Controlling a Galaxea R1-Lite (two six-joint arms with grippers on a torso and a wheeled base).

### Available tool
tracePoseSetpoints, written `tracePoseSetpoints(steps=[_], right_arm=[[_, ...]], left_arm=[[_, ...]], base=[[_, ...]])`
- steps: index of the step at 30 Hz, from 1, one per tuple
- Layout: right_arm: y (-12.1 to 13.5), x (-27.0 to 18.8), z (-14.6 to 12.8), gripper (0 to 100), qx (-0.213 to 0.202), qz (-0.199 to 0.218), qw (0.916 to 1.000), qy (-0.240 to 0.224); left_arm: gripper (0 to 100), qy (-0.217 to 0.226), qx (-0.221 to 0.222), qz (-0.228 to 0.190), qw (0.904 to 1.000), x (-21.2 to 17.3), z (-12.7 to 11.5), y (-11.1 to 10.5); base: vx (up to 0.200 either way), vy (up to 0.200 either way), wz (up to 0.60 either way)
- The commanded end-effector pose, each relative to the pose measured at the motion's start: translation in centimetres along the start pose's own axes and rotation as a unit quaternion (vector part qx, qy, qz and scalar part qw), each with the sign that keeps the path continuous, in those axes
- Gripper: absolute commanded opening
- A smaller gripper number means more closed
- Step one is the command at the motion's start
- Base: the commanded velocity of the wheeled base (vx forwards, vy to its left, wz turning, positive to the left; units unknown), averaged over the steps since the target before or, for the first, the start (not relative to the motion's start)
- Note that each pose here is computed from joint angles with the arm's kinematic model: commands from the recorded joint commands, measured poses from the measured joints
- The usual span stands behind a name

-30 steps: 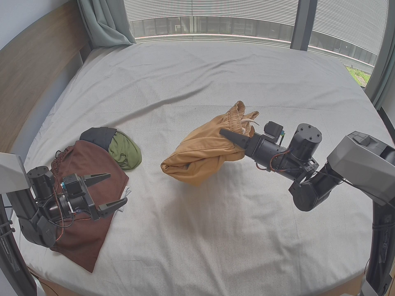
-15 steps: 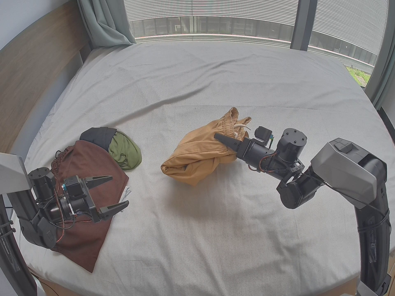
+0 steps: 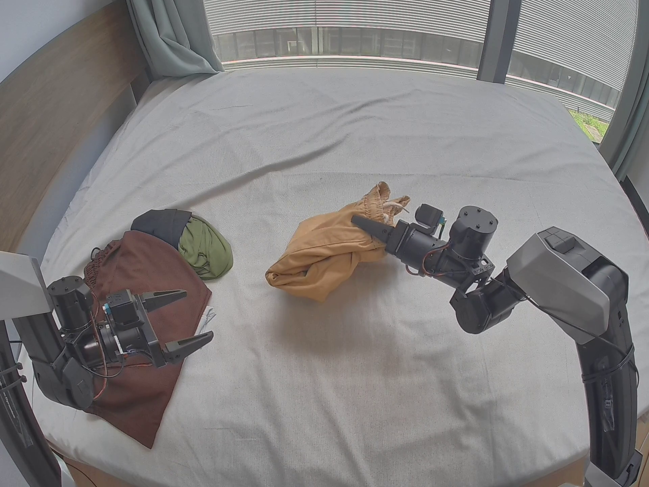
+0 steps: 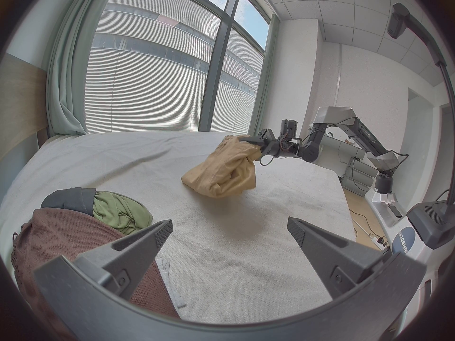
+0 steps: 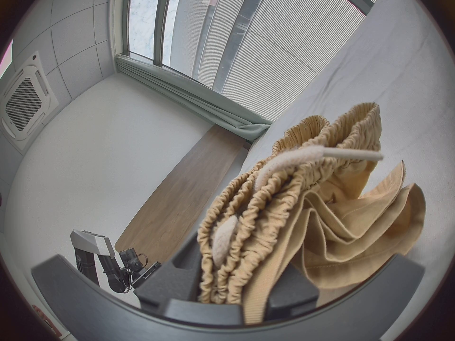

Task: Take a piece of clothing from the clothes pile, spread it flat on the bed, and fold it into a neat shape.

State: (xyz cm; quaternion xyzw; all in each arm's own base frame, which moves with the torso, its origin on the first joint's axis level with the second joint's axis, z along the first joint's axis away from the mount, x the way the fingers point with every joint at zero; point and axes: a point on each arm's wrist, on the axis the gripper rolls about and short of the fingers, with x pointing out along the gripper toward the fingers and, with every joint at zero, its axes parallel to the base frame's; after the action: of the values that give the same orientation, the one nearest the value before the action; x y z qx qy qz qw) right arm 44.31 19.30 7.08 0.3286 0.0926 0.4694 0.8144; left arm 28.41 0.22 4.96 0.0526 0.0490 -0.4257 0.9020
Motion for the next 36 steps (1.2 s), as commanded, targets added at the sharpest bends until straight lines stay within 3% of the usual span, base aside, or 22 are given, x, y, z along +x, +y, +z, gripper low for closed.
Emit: tracePoseSetpoints(steps=[1, 7, 17, 20, 24, 36], right_arm=[[0.6, 1.1, 1.8, 0, -0.012, 0.012, 0.9998, -0.013], [1.1, 2.4, 3.6, 0, -0.026, 0.027, 0.9989, -0.027], [-1.3, 4.3, 4.6, 0, -0.034, 0.027, 0.9982, -0.040], [-2.0, 4.3, 4.1, 0, -0.030, 0.022, 0.9986, -0.036], [-5.5, 3.3, 2.2, 0, -0.012, -0.012, 0.9996, -0.021], [-7.9, 0.5, -0.5, 0, 0.024, -0.072, 0.9970, 0.016]], left_arm=[[100, 0.000, -0.001, 0.000, 1.0000, 0.0, 0.0, 0.0], [100, 0.002, -0.003, 0.001, 1.0000, -0.1, -0.1, 0.0], [100, 0.005, -0.007, 0.000, 1.0000, -0.1, -0.4, -0.1], [100, 0.005, -0.008, -0.001, 1.0000, 0.0, -0.4, -0.1], [100, 0.008, -0.010, -0.002, 0.9999, 0.0, -0.6, -0.2], [100, 0.009, -0.012, -0.003, 0.9999, 0.0, -0.7, -0.3]], base=[[0.000, 0.000, 0.00], [0.000, 0.000, 0.00], [0.000, 0.000, 0.00], [0.000, 0.000, 0.00], [0.000, 0.000, 0.00], [0.000, 0.000, 0.00]])
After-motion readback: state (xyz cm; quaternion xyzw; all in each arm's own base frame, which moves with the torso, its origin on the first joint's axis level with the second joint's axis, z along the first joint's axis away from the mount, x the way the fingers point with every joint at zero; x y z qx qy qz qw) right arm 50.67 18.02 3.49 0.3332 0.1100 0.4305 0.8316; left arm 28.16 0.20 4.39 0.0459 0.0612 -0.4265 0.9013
